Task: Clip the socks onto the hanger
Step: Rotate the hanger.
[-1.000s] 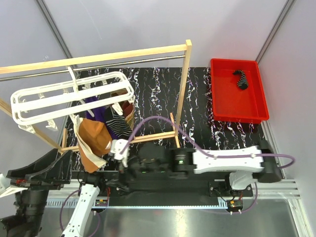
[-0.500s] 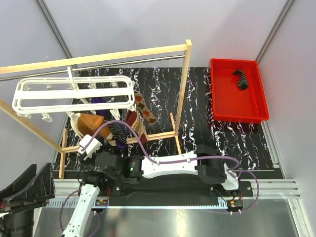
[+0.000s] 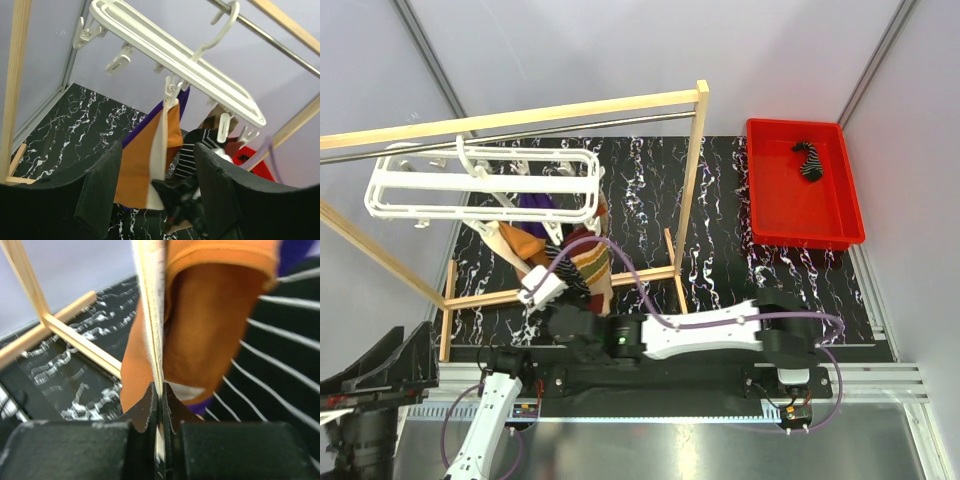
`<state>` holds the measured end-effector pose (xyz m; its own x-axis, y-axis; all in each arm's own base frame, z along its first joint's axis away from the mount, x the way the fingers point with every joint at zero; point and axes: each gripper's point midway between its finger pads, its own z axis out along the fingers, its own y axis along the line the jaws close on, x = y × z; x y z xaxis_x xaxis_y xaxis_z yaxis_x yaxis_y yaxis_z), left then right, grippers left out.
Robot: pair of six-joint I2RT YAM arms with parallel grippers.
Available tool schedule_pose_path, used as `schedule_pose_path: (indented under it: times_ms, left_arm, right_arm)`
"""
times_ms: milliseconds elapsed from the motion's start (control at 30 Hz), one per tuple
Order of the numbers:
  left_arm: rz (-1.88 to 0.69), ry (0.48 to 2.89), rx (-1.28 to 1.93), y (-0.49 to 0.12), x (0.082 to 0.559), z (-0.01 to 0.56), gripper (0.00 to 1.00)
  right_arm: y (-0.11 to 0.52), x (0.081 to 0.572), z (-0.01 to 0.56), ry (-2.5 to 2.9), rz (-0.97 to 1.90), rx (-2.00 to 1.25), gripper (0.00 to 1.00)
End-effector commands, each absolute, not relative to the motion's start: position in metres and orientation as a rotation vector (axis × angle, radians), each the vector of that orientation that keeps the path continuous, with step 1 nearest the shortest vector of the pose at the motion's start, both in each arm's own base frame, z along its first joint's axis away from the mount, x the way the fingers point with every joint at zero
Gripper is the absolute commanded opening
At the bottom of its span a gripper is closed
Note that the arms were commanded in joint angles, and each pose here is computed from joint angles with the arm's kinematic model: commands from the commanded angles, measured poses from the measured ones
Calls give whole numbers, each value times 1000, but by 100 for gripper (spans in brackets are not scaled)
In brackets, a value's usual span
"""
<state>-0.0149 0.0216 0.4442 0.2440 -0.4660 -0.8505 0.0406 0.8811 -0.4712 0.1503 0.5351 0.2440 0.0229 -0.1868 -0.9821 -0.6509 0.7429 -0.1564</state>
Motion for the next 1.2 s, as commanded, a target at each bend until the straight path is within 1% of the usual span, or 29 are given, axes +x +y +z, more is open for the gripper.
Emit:
schedule_pose_path:
  times_ms: [0, 67, 167, 200, 300, 333, 433, 500, 567, 633, 700, 767, 867, 967, 1067, 1100, 1167]
  left_arm:
    - [-370, 1316, -356, 14, 4, 445, 63]
    - [-387, 1312, -343, 10, 6, 446, 62]
    - [-425, 1316, -308, 1, 11, 449, 58]
    - [-443, 1319, -283, -4, 10, 450, 56]
    - [-463, 1323, -251, -11, 12, 453, 53]
    - [-457, 1335, -259, -11, 13, 450, 50]
    - [-443, 1348, -277, -11, 14, 447, 48]
    - [-449, 1354, -263, -15, 15, 447, 49]
    - [-445, 1354, -263, -17, 15, 447, 50]
    - [-442, 1354, -261, -19, 17, 447, 51]
    - [-461, 1360, -243, -23, 18, 446, 52]
    - [-472, 1360, -240, -26, 20, 446, 53]
    - [-489, 1373, -230, -30, 26, 443, 53]
    - [-498, 1388, -228, -33, 34, 440, 55]
    - [-494, 1394, -229, -33, 40, 440, 56]
    - [-493, 1391, -227, -33, 41, 442, 57]
    - [-489, 1400, -229, -33, 46, 443, 58]
  right_arm:
    - [494, 150, 287, 1544, 472, -631, 3]
    - [474, 149, 284, 1565, 440, -669, 3]
    - [447, 154, 278, 1610, 414, -700, 6]
    - [442, 155, 277, 1629, 432, -700, 9]
    - [419, 164, 273, 1672, 463, -703, 10]
    - [410, 164, 273, 1677, 481, -710, 11]
    - [390, 177, 275, 1694, 514, -689, 12]
    - [376, 188, 284, 1686, 532, -665, 13]
    - [371, 193, 283, 1681, 545, -686, 18]
    - [364, 202, 290, 1674, 553, -673, 18]
    - [364, 208, 294, 1660, 566, -675, 20]
    - [365, 211, 295, 1660, 575, -692, 25]
    - [371, 211, 293, 1670, 576, -710, 29]
    - [375, 208, 292, 1681, 605, -711, 31]
    - [378, 205, 291, 1692, 639, -715, 39]
    - [379, 204, 292, 1695, 646, -714, 45]
    - [379, 202, 289, 1713, 643, -731, 49]
